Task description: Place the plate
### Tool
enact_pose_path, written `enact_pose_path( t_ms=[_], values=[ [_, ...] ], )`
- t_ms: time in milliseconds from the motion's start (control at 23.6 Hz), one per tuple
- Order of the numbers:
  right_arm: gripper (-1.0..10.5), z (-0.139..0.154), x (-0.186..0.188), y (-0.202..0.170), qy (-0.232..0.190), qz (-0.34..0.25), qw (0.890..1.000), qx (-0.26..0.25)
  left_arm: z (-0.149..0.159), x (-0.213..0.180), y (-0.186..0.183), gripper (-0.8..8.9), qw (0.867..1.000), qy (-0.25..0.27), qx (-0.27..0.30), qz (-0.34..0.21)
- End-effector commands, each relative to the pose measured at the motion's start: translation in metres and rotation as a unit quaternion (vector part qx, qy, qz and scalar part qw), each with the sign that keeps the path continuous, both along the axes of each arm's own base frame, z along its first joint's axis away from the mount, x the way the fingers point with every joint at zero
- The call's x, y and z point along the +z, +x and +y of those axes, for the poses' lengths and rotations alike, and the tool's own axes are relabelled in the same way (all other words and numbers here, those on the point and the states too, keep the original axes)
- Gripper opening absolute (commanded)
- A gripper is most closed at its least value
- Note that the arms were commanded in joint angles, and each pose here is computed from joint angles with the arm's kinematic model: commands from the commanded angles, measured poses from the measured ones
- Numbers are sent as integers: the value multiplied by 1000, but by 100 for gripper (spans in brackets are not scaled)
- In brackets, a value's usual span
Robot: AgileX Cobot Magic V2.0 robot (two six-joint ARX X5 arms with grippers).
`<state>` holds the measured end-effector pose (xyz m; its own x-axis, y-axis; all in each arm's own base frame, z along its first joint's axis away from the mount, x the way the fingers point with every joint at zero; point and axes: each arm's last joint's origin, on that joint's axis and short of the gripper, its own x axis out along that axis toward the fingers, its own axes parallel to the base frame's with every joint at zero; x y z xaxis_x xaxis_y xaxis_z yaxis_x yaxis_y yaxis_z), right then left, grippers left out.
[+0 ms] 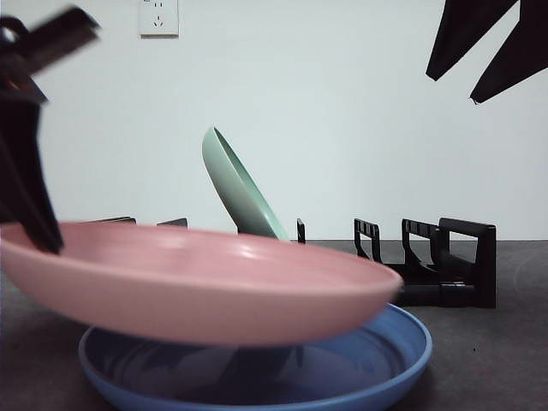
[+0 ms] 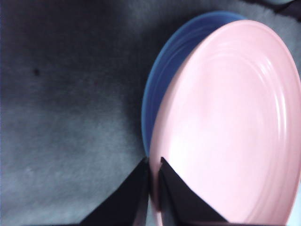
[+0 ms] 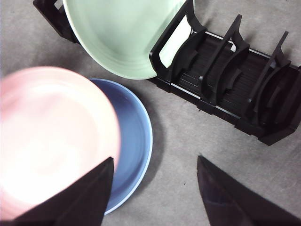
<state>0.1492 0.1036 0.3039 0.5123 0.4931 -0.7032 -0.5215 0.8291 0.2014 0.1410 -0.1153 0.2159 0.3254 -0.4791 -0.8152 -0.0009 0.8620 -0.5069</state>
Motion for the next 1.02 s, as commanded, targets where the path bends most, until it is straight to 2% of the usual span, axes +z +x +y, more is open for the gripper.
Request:
enact_pose_path(
  t_ms=[42,339,551,635,720,890,1017],
  values=[
    [279,1,1,0,-4,-4,1000,6,-11,-3,7,16,1000,-8,-2,-2],
    [279,0,-1,-1,-13,5,1000,9,-22,-18,20,16,1000,9,-3,1],
    [279,0,-1,-1,-13,5,1000,9,-24,-28,25,18,999,40,-6,3],
    [279,0,-1,-1,-13,5,1000,9,-25,-28,25,83,999,39,-9,0],
    [279,0,-1,-1,-13,6,1000,8,-25,-27,25,202,999,40,-9,1],
    [279,0,-1,-1,-13,6,1000,9,-26,-18,27,338,999,41,-12,-2],
    [279,1,-1,-1,-9,11,1000,5,-20,9,30,368,995,65,-34,-63]
  ],
)
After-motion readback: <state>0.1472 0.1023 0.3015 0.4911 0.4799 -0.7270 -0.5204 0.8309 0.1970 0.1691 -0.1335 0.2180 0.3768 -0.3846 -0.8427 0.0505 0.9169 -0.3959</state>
